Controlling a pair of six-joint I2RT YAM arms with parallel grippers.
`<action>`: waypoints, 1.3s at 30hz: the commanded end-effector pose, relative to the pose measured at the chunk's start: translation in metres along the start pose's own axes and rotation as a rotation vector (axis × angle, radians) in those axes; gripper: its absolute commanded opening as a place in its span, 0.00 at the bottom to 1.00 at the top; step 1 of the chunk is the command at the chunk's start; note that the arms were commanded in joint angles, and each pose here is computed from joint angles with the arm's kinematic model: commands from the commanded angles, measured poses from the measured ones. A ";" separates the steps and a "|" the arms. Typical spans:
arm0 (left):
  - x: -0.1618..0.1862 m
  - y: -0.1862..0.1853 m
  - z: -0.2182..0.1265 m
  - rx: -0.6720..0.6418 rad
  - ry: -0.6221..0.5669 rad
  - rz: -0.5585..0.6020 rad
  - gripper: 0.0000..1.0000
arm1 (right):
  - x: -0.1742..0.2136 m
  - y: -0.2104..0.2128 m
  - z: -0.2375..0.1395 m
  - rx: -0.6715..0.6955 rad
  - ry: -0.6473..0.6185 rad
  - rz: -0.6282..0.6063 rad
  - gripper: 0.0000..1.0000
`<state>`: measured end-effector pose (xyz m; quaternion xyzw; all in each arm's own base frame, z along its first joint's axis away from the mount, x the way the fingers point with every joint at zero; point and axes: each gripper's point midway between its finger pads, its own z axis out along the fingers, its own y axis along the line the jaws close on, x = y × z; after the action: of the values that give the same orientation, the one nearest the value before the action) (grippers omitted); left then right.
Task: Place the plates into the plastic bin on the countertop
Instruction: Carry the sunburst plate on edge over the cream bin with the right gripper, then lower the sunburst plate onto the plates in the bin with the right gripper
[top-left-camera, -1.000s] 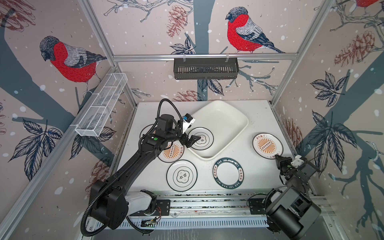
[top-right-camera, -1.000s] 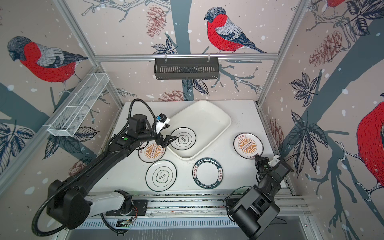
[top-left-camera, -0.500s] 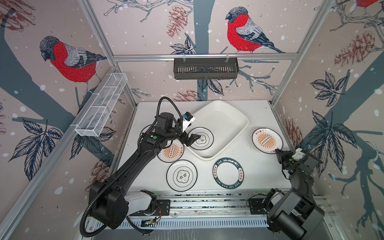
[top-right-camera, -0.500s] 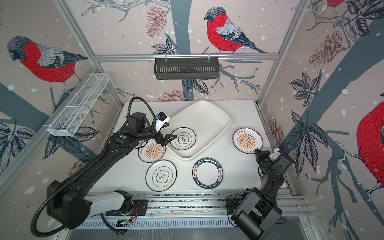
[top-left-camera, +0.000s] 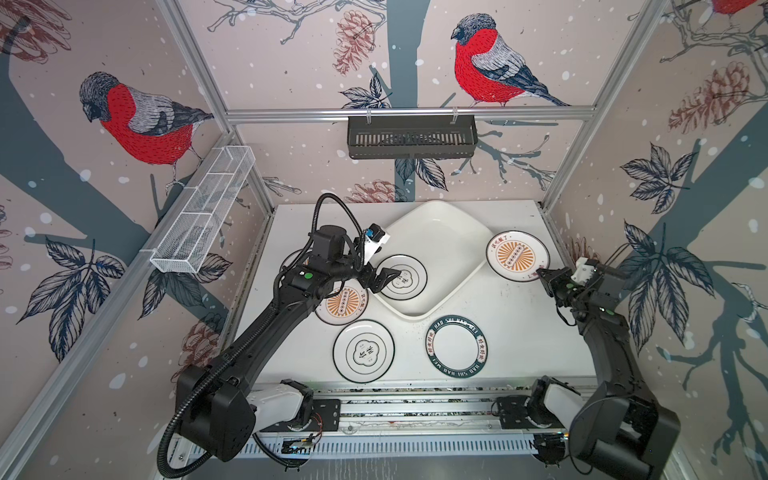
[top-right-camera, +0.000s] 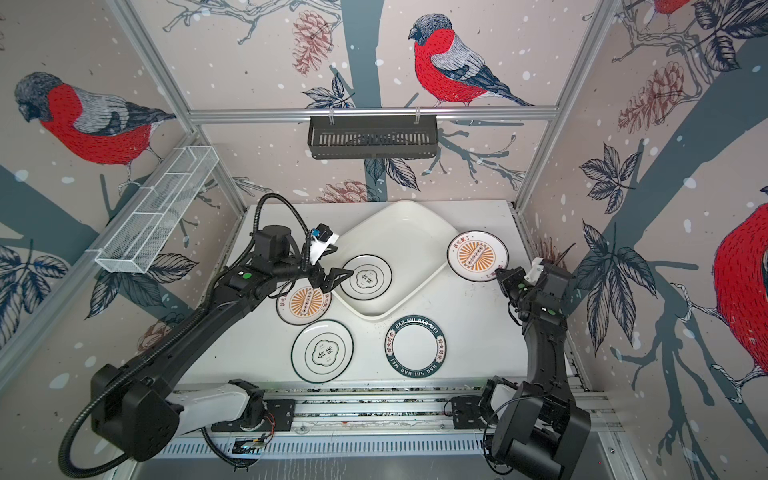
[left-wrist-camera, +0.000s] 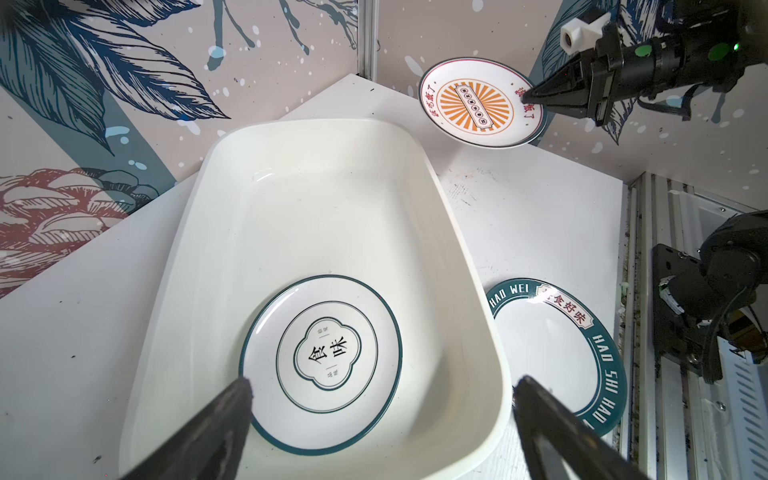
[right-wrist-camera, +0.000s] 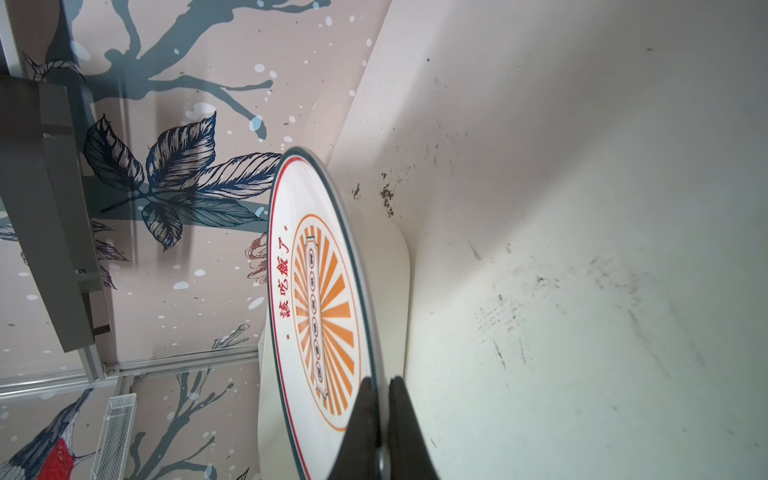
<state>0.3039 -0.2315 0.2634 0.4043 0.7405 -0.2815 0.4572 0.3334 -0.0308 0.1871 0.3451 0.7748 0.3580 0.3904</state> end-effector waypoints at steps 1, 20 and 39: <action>0.002 0.000 -0.004 -0.016 0.017 0.015 0.97 | -0.006 0.022 0.010 0.000 -0.009 -0.038 0.01; 0.020 0.014 -0.025 -0.160 0.077 -0.032 0.97 | 0.110 0.139 0.125 -0.246 0.486 -0.374 0.01; 0.020 0.018 -0.026 -0.181 0.102 -0.020 0.97 | 0.204 0.121 0.177 -0.208 0.796 -0.602 0.01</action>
<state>0.3032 -0.1945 0.2551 0.3629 0.7901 -0.1988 0.4523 0.4268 0.2393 0.1388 -0.0602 0.8891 0.4130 0.1880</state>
